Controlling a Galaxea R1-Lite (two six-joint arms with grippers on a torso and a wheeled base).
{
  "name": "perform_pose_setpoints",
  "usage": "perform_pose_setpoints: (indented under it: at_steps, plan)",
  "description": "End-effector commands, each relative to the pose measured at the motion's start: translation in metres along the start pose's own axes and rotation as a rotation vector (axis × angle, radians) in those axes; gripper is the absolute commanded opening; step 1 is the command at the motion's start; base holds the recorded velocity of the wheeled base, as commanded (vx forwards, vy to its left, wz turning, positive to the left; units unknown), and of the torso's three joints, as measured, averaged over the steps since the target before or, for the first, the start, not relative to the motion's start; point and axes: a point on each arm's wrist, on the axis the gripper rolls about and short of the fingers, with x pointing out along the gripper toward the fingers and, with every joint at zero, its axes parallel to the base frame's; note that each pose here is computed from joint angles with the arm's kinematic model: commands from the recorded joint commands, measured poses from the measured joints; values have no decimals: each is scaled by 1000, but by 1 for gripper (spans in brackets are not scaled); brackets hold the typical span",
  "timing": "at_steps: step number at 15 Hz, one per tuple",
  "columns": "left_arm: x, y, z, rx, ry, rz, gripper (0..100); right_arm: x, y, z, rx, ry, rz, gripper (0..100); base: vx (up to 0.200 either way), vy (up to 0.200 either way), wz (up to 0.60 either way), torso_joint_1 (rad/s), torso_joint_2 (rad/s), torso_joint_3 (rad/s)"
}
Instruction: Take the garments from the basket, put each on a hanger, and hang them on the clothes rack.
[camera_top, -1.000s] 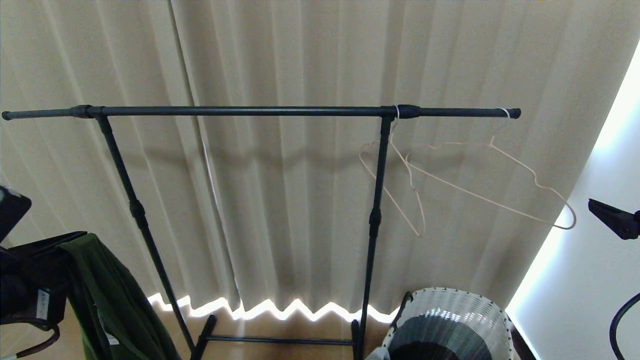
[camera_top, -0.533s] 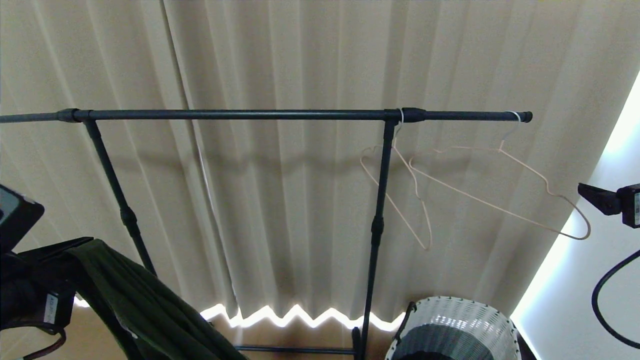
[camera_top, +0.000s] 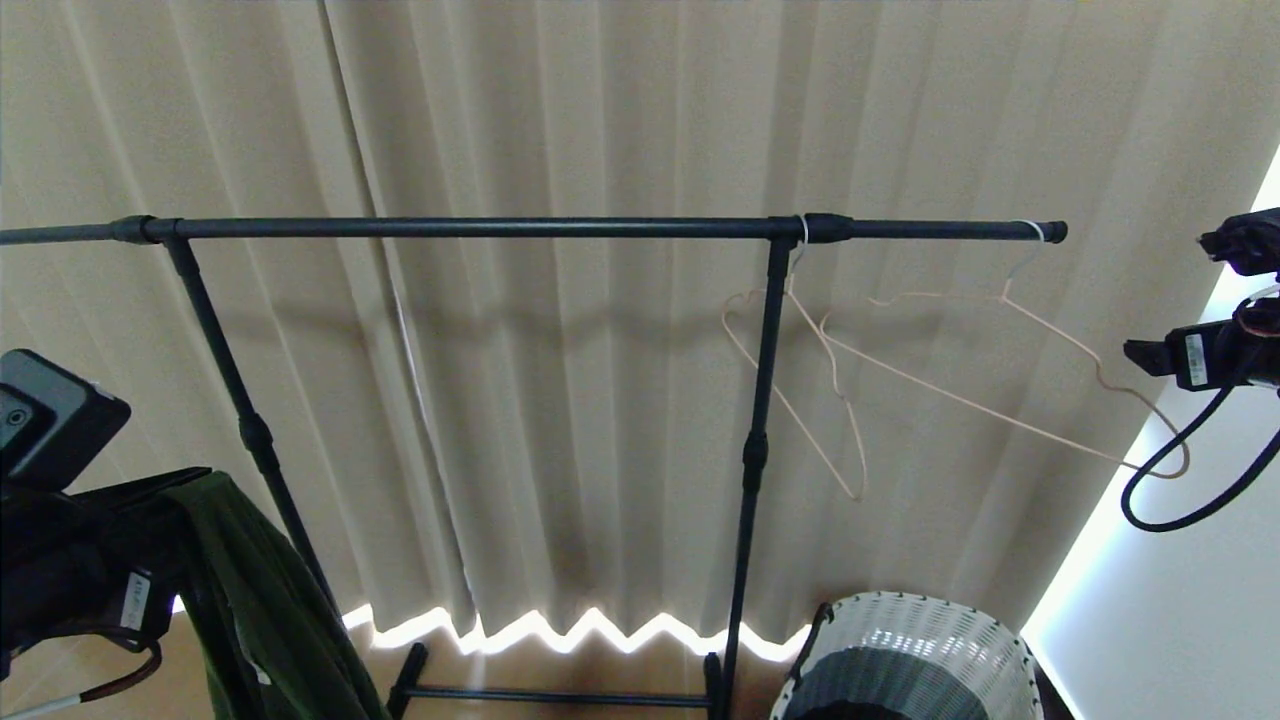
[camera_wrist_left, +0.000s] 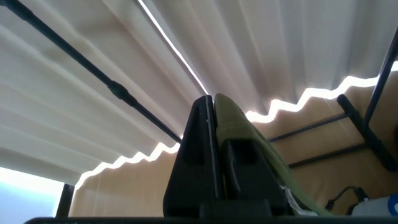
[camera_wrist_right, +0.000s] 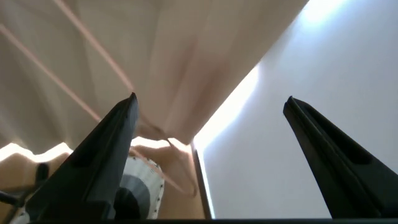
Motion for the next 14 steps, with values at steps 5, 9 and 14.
perform_pose_setpoints:
  at_steps: [5, 9, 14]
  plan:
    - [0, -3, 2, 9, -12, -23, 0, 39, 8, -17, -10, 88, 23, 100, 0, 0, 0, 0, 0, 0]
    - [0, -3, 2, 9, -14, -24, 0, 35, 9, -18, -5, 84, 44, 100, 0, 0, 0, 0, 0, 0]
    - [0, -3, 3, 9, -16, -23, 0, 17, 8, -18, -1, 61, 88, 100, 0, 0, 0, 0, 0, 0]
